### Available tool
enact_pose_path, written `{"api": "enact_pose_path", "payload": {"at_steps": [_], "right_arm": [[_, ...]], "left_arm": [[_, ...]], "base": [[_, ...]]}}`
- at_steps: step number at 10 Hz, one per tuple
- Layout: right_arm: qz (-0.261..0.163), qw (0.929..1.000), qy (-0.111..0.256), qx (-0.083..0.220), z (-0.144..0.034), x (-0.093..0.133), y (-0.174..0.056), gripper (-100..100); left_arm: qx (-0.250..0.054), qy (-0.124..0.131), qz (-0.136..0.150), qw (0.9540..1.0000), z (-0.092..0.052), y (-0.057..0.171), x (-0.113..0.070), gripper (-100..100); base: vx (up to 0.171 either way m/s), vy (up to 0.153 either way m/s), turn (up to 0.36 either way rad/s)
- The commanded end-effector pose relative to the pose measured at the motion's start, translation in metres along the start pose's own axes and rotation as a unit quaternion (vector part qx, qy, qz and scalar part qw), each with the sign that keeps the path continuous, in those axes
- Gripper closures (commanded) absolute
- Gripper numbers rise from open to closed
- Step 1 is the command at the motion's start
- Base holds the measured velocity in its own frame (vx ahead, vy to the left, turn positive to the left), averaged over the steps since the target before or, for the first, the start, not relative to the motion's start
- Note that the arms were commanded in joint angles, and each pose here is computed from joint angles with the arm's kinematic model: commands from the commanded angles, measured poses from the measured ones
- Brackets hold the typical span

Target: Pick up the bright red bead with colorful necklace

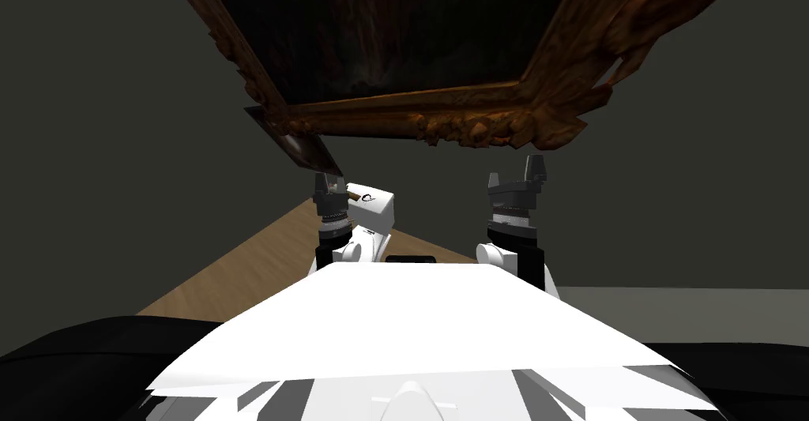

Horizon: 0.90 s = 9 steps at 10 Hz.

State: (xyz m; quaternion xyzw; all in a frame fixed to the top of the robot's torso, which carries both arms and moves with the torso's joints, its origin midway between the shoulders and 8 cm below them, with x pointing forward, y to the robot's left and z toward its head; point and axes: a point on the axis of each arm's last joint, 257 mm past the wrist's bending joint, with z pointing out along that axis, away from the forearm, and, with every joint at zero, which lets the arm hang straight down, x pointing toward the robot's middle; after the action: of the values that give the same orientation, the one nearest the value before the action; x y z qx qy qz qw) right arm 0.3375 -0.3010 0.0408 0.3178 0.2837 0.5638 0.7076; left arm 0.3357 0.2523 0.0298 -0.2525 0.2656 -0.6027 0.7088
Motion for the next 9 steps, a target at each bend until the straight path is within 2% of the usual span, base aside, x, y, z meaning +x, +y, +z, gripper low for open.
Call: {"api": "enact_pose_path", "payload": {"at_steps": [1, 5, 6, 8, 9], "right_arm": [[0.000, 1.0000, 0.000, 0.000, 0.000, 0.000, 0.000, 0], [0.000, 1.0000, 0.000, 0.000, 0.000, 0.000, 0.000, 0], [0.000, 1.0000, 0.000, 0.000, 0.000, 0.000, 0.000, 0], [0.000, 1.0000, 0.000, 0.000, 0.000, 0.000, 0.000, 0], [0.000, 1.0000, 0.000, 0.000, 0.000, 0.000, 0.000, 0]], "left_arm": [[-0.018, 0.012, -0.001, 0.9998, -0.001, 0.009, -0.001, -100], [-0.075, 0.037, -0.009, 0.9964, -0.005, 0.035, -0.007, -100], [-0.078, 0.037, -0.009, 0.9962, -0.005, 0.036, -0.007, -100], [-0.113, 0.052, -0.017, 0.9921, -0.008, 0.051, -0.011, -100], [-0.119, 0.053, -0.017, 0.9914, -0.009, 0.054, -0.011, -100]], "base": [[-0.002, -0.007, -0.051], [-0.011, -0.016, -0.056], [-0.009, -0.014, -0.018], [-0.014, -0.021, -0.063], [-0.015, -0.014, -0.025]]}}
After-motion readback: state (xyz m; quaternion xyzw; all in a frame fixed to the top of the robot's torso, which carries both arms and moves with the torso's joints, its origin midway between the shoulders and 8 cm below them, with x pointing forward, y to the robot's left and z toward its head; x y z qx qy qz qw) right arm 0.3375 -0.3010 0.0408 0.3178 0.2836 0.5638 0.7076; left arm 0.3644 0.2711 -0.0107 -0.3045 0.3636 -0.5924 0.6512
